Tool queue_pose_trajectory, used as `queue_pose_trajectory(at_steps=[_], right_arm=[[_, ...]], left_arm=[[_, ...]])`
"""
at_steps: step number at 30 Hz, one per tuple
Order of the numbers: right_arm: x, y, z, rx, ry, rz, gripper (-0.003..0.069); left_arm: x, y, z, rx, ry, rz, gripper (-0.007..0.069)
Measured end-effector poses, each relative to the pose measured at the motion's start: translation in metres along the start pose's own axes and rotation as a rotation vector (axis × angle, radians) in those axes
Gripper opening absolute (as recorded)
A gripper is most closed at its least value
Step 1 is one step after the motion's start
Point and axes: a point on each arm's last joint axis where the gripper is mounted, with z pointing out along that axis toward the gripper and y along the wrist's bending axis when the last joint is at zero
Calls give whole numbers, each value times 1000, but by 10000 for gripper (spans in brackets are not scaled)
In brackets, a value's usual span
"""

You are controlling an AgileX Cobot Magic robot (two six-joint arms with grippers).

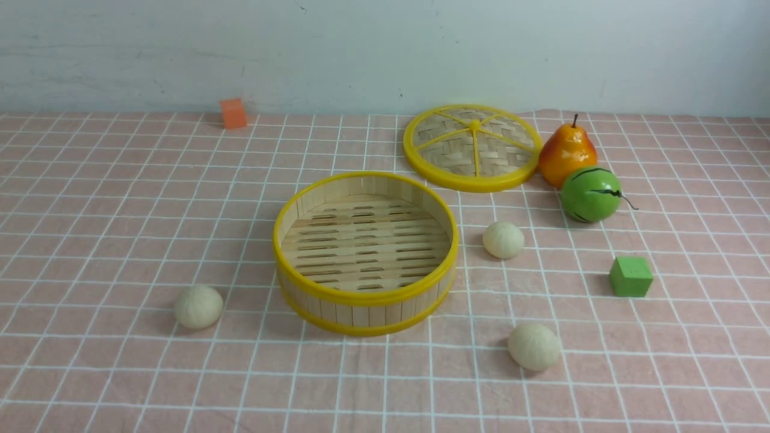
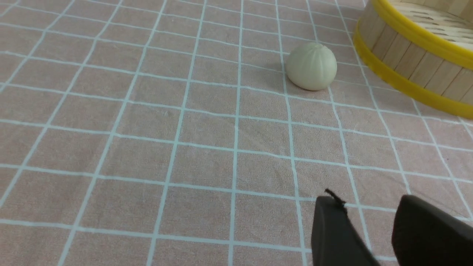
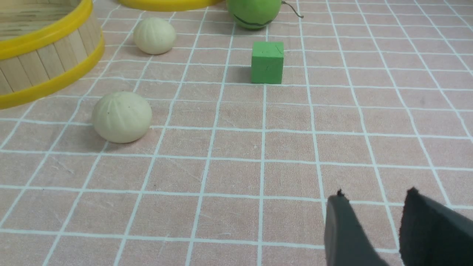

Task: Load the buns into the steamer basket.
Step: Use the left arm to grab a steamed stuffed bun

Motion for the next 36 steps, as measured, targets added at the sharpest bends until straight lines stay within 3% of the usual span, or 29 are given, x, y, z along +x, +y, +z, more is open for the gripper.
queue_pose_trajectory(at_steps=[29, 34, 36], right_arm=[[-1, 0, 0, -5, -8, 11, 239], [-11, 1, 0, -12, -148, 43, 239], [-25, 0, -3, -9, -306, 45, 239]], left_arm=[[-2, 0, 0, 5, -23, 1, 238], [-18, -4, -2, 43, -203, 1, 238], [-30, -6, -5, 71, -335, 1, 238]])
